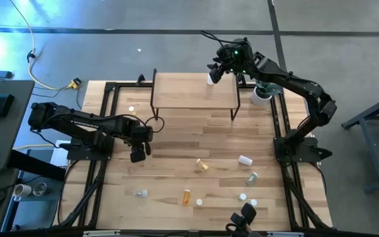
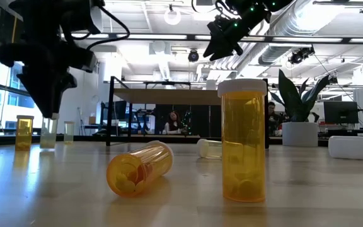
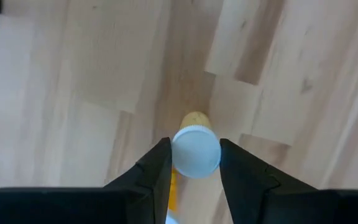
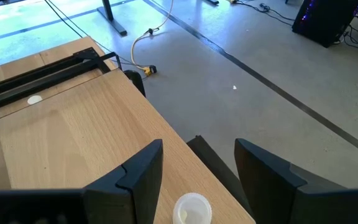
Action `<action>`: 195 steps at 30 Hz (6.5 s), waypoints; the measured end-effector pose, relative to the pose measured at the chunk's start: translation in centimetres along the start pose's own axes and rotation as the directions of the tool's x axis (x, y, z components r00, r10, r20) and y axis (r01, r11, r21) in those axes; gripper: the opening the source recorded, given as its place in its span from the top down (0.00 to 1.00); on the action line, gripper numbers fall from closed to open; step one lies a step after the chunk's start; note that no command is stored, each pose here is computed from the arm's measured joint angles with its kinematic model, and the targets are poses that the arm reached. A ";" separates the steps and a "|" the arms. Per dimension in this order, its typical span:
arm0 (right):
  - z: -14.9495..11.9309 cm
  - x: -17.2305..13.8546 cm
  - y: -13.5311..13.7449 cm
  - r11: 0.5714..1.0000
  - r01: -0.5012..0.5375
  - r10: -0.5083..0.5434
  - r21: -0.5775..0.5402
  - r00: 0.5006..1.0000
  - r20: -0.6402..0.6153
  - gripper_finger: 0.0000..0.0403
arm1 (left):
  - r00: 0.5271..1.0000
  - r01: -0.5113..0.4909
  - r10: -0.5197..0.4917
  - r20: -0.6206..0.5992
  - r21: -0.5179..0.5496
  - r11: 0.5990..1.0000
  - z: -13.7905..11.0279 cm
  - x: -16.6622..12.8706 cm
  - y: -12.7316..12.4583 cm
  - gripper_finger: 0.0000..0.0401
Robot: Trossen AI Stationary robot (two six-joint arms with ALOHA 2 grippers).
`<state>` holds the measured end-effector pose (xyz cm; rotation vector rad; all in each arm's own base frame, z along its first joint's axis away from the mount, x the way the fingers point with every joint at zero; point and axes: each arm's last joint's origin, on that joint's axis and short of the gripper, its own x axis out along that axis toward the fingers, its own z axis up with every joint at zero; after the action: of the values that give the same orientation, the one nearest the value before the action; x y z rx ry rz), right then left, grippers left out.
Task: Pick and place medicine bottles onto shelf by color
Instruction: Put the middle left yellow pill bottle on the shelf, then put the bottom right blue pill bottle on the shelf
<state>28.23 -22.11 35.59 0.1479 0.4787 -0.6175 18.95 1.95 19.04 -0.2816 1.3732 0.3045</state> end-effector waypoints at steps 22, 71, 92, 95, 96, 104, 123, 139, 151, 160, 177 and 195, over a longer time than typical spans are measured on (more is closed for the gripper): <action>0.4 -1.1 0.8 0.997 -0.018 0.017 0.074 1.000 0.015 0.53 | 0.972 -0.147 0.134 0.191 0.059 0.987 4.8 -12.5 3.7 0.73; 0.0 -1.2 -0.7 0.987 0.025 -0.022 0.157 1.000 -0.020 0.53 | 0.976 -0.143 0.190 0.107 -0.345 0.928 18.7 -13.7 21.2 0.73; 0.0 -1.2 -0.7 0.990 0.024 -0.022 0.139 1.000 -0.020 0.53 | 0.982 -0.136 0.176 0.062 -0.406 0.904 19.0 -11.9 22.5 0.72; 0.0 -1.2 -0.7 0.990 0.024 -0.022 0.139 1.000 -0.020 0.53 | 0.982 -0.137 0.177 0.062 -0.405 0.904 19.0 -11.9 22.5 0.70; 0.0 -1.2 -0.7 0.990 0.024 -0.022 0.139 1.000 -0.020 0.53 | 0.982 -0.137 0.177 0.062 -0.405 0.904 19.0 -11.9 22.5 0.69; 0.0 -1.2 -0.7 0.991 0.024 -0.022 0.130 1.000 -0.020 0.53 | 0.978 -0.140 0.191 0.086 -0.407 0.903 19.3 -11.9 22.6 0.62; -0.1 -1.3 -0.7 0.992 0.025 -0.021 0.124 0.999 -0.035 0.53 | 0.960 -0.137 0.224 0.167 -0.417 0.899 18.3 -14.8 21.9 0.60; 0.1 -6.3 2.0 0.983 -0.042 0.056 0.180 0.995 -0.079 0.53 | 0.919 -0.057 0.159 0.361 -0.276 0.959 14.4 -20.1 15.6 0.60; -1.0 -9.2 5.6 0.982 -0.134 0.157 0.131 0.970 -0.183 0.53 | 0.841 0.060 0.061 0.538 -0.204 0.977 11.0 -17.9 10.3 0.60; -4.5 -8.5 8.7 0.972 -0.170 0.218 0.163 0.910 -0.353 0.53 | 0.739 0.129 -0.031 0.673 -0.096 0.987 9.5 -16.3 6.4 0.60; -9.0 -11.3 16.6 0.959 -0.111 0.232 0.262 0.838 -0.494 0.53 | 0.648 0.259 -0.191 0.737 0.022 0.966 6.4 -12.1 2.0 0.60; -14.0 -18.9 22.7 0.945 -0.066 0.278 0.320 0.677 -0.681 0.53 | 0.629 0.318 -0.313 0.712 0.132 0.939 5.9 -11.3 -1.3 0.60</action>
<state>22.76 9.95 32.00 0.7173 1.1385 -0.4090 22.86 2.38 31.20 -0.3532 0.5040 0.0957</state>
